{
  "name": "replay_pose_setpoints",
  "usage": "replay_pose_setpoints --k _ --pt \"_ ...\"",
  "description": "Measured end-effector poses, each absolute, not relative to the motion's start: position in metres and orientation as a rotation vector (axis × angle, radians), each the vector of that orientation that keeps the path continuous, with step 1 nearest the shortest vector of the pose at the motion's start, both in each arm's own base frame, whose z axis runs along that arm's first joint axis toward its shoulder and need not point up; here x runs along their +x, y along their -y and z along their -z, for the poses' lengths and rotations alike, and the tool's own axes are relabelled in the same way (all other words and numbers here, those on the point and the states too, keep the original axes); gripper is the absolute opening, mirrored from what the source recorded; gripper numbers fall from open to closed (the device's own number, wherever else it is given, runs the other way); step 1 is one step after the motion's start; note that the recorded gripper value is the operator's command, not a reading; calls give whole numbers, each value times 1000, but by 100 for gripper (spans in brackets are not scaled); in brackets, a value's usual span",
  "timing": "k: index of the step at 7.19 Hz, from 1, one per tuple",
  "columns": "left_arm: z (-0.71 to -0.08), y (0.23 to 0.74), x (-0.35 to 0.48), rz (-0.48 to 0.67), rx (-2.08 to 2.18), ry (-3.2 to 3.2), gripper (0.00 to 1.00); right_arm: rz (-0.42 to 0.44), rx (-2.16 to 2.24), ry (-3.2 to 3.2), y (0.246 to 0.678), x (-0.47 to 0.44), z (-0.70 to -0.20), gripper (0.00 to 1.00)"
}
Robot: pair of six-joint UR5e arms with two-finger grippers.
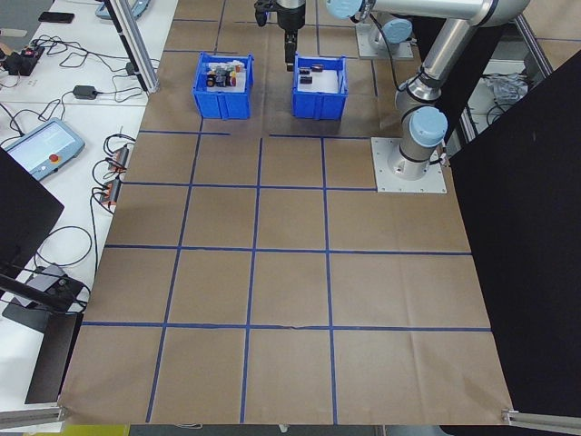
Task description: Place battery box in front
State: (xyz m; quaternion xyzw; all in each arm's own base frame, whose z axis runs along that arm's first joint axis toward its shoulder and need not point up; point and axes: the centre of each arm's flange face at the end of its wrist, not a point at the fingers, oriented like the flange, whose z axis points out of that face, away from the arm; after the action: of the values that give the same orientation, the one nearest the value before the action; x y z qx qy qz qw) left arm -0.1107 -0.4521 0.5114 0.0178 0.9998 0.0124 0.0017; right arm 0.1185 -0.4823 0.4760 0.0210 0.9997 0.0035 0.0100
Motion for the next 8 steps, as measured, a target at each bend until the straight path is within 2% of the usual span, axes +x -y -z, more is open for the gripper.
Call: replay_pose_setpoints --k 2,3,6,8 --pt "-501 452 -114 -70 37 -3152 99 11 14 -3120 484 119 -478 100" --pt "-492 447 -120 -99 -14 -3164 99 49 -125 -3117 487 120 -479 100" --pt "-477 416 -153 -156 -597 -3093 100 48 -686 -3041 506 132 -465 100" --pt "-477 385 -174 -185 -1080 -2982 100 54 -977 -2963 535 160 -465 100"
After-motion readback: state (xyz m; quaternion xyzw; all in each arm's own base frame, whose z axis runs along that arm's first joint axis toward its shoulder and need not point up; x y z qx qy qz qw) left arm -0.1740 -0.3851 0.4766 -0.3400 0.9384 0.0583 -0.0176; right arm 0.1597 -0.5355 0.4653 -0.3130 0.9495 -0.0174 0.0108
